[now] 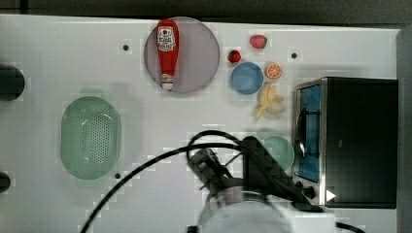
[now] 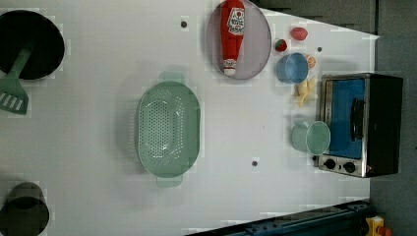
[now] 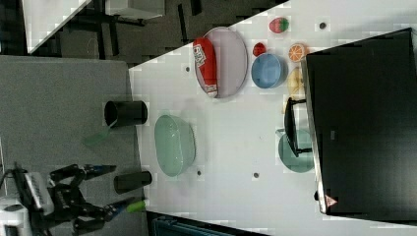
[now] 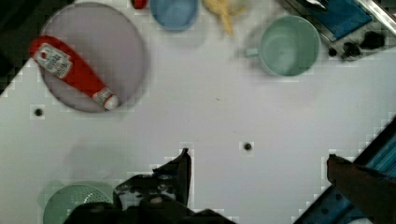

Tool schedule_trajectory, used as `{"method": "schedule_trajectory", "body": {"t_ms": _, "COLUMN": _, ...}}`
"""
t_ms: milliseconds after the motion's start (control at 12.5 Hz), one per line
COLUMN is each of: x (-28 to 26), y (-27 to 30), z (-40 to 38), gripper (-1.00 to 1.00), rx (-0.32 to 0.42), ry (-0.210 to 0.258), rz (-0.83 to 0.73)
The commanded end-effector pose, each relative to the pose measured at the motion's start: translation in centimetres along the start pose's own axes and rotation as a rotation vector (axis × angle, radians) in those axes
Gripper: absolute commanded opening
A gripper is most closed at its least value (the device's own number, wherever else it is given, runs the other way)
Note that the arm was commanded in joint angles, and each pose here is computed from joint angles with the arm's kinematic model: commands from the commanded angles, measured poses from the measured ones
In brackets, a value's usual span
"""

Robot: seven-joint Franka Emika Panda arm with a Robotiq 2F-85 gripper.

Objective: Drag strainer left to right.

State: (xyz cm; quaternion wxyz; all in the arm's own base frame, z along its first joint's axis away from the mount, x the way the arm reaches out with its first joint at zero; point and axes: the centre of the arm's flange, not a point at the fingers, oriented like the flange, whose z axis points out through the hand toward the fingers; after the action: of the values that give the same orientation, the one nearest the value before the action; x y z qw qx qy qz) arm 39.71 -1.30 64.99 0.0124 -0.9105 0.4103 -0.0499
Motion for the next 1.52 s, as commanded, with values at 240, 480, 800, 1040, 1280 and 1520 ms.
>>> {"method": "schedule_trajectory", "body": {"t_ms": 240, "x": -6.7, "y": -9.9, "z": 7.1, "gripper": 1.00, "rx": -0.101, "ry": -0.010, "rz": -0.046}}
{"method": "schedule_trajectory", "body": {"t_ms": 480, "x": -12.5, "y": -15.6, "z": 12.2, "gripper": 1.00, "rx": -0.156, "ry": -0.002, "rz": 0.069}}
{"method": "schedule_trajectory", "body": {"t_ms": 800, "x": -19.7, "y": -21.8, "z": 20.5, "gripper": 1.00, "rx": -0.145, "ry": -0.028, "rz": 0.249}}
{"method": "schedule_trajectory", "body": {"t_ms": 1040, "x": -23.2, "y": -23.8, "z": 27.5, "gripper": 1.00, "rx": -0.141, "ry": -0.089, "rz": 0.387}}
{"method": "schedule_trajectory", "body": {"t_ms": 1280, "x": -24.7, "y": -23.9, "z": 34.4, "gripper": 1.00, "rx": -0.138, "ry": -0.153, "rz": 0.538}}
{"method": "schedule_trajectory", "body": {"t_ms": 1520, "x": -25.4, "y": -24.1, "z": 39.5, "gripper": 1.00, "rx": -0.103, "ry": -0.214, "rz": 0.632}}
